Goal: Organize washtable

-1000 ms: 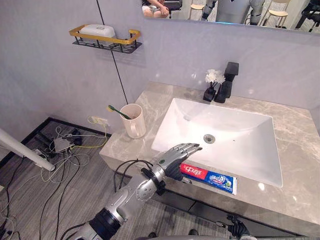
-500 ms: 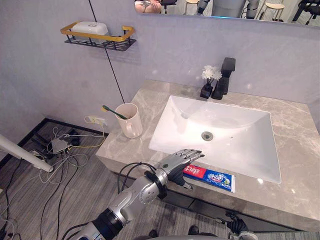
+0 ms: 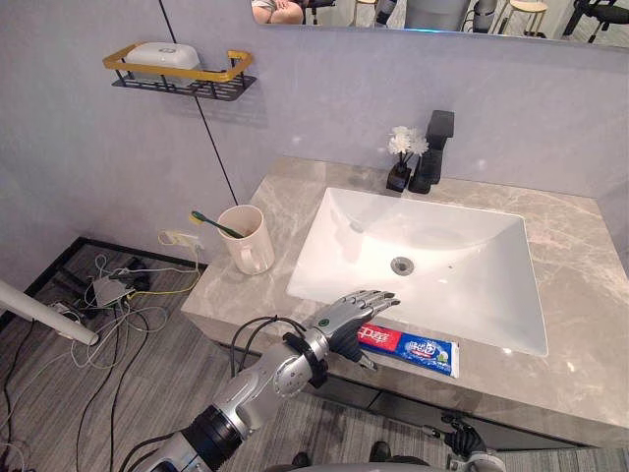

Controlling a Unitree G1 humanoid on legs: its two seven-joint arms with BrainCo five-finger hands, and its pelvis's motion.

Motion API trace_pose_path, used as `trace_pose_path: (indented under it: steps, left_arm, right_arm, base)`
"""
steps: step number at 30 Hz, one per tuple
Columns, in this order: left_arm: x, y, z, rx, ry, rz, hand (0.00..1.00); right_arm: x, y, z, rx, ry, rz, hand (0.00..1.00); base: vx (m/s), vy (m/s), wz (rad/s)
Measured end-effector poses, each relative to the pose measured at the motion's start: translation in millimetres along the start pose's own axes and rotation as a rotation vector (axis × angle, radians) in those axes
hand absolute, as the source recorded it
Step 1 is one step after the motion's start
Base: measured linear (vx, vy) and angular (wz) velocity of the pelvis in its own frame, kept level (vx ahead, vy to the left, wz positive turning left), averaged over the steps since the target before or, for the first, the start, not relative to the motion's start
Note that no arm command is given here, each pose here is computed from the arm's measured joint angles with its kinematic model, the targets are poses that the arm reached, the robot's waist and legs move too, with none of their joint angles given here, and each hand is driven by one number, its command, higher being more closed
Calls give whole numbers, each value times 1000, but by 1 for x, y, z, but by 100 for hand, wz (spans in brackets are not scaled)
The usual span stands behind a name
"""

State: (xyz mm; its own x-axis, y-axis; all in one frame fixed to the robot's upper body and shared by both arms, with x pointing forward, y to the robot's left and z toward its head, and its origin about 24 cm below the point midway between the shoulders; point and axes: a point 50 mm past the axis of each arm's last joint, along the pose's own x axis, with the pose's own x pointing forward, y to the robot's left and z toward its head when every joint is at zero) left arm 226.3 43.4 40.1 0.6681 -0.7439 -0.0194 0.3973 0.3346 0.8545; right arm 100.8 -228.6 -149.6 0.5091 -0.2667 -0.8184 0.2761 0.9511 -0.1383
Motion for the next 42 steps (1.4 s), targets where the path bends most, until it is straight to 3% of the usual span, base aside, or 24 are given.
trace_pose_path:
  steps: [21,42]
  left_arm:
    - [-4,21,-9,-156,48,97,0]
    - [-5,20,-10,13,59,79,0]
  right_arm:
    - [0,4,-1,-42,12,19,0]
    - [0,5,-1,-43,12,22,0]
  base:
    - [-1,3,0]
    - [0,0,-1]
